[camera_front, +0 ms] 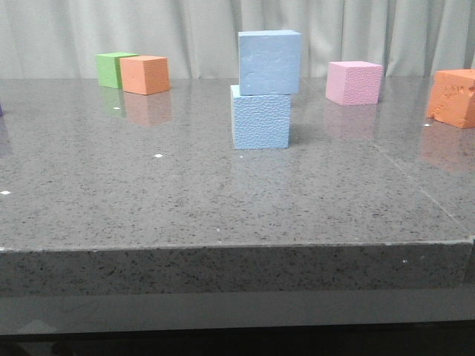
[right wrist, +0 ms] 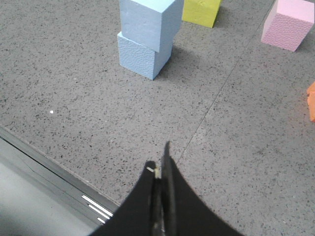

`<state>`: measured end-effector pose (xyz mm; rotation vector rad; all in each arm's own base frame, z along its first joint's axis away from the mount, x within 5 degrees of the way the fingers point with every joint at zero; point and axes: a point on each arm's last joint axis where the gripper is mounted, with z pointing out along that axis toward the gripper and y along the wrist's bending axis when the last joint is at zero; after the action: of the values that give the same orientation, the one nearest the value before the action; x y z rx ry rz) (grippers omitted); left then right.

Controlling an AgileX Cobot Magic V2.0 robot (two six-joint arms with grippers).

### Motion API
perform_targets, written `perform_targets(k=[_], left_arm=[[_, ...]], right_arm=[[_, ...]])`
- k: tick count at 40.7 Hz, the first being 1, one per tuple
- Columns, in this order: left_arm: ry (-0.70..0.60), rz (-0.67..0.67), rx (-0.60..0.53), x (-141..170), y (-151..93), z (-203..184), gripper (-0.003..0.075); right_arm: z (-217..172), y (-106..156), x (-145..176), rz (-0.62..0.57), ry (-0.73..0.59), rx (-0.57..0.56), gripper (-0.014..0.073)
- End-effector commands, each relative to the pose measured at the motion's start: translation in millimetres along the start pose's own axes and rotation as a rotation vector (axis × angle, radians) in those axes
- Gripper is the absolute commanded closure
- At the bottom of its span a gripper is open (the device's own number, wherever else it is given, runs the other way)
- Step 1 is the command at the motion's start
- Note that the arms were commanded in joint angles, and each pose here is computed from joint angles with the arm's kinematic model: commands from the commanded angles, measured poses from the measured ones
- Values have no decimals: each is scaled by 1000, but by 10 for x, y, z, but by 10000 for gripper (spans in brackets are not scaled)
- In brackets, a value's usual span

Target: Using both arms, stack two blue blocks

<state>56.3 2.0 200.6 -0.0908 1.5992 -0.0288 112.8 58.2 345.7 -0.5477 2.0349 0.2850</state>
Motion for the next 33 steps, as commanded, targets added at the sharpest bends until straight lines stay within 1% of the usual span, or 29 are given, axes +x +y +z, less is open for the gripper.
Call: perform_targets(k=[1, 6, 16, 21, 27, 33], left_arm=[[-109, -10, 6, -86, -4, -20, 741], [-125, -10, 6, -101, -5, -21, 741], [-252, -10, 12, -213, -9, -43, 741], [-248, 2, 12, -210, -10, -42, 741], [-227, 61, 9, -191, -14, -38, 741], [-227, 65, 9, -191, -14, -38, 741]], right_arm=[[-49, -16, -122, -12, -87, 16, 664], [-49, -16, -120, -12, -84, 15, 664], [-49, -16, -119, -12, -83, 15, 664], [-49, -16, -119, -12, -83, 15, 664], [-49, -16, -119, -12, -83, 15, 664], [-49, -16, -119, -12, -83, 15, 664]])
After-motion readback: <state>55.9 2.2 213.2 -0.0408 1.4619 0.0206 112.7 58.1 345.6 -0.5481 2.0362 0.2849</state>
